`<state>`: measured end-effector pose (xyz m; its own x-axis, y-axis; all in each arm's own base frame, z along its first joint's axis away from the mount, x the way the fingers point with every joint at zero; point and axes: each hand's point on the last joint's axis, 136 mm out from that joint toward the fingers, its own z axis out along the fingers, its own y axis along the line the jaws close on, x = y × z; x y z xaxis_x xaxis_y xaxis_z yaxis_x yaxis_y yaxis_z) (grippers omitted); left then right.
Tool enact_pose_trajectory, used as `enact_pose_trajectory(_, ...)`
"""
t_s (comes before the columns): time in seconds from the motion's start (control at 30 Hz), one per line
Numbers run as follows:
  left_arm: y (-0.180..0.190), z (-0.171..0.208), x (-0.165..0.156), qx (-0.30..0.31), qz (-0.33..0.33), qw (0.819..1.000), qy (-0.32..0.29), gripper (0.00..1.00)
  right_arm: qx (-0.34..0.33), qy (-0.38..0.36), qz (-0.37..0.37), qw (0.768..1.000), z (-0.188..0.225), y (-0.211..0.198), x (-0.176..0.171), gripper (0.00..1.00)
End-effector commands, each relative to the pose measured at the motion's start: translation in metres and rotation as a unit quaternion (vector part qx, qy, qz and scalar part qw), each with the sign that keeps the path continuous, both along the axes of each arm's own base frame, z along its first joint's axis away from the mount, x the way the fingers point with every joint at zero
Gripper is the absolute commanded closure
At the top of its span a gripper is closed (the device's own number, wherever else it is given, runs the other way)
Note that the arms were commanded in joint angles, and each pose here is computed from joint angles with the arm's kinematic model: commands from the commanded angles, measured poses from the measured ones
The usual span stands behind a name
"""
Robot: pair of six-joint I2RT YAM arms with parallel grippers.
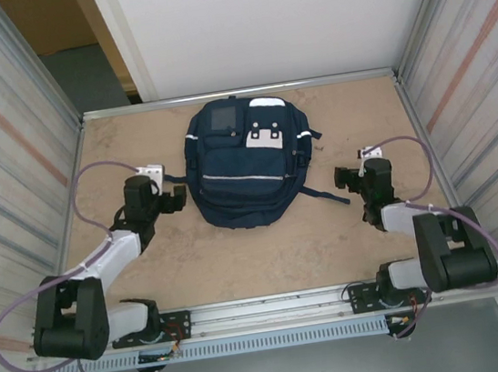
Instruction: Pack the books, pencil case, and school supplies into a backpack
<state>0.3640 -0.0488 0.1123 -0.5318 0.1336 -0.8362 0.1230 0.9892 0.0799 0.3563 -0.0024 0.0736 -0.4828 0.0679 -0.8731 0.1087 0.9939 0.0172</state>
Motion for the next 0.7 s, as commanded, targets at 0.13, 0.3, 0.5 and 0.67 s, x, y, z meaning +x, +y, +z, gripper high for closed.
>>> enact_pose_trajectory(0.13, -0.002, 0.008, 0.021, 0.007, -0.041, 0.998, -0.054, 0.01, 0.023, -0.082, 0.016, 0.996, 0.016, -0.014, 0.034, 0.01)
enact_pose_trajectory(0.3, 0.002, 0.004, 0.012, -0.016, -0.045, 0.995, -0.083, 0.01, 0.031, -0.048, 0.017, 0.998, 0.007, -0.014, 0.04, 0.01)
enact_pose_trajectory(0.5, 0.004, -0.003, 0.023, -0.011, -0.04, 0.998, -0.052, 0.01, 0.026, -0.048, 0.015, 0.998, 0.008, -0.014, 0.039, 0.01)
enact_pose_trajectory(0.67, 0.014, 0.002, 0.024, 0.011, -0.026, 0.995, -0.097, 0.01, 0.026, -0.046, 0.016, 0.998, 0.007, -0.013, 0.039, 0.01)
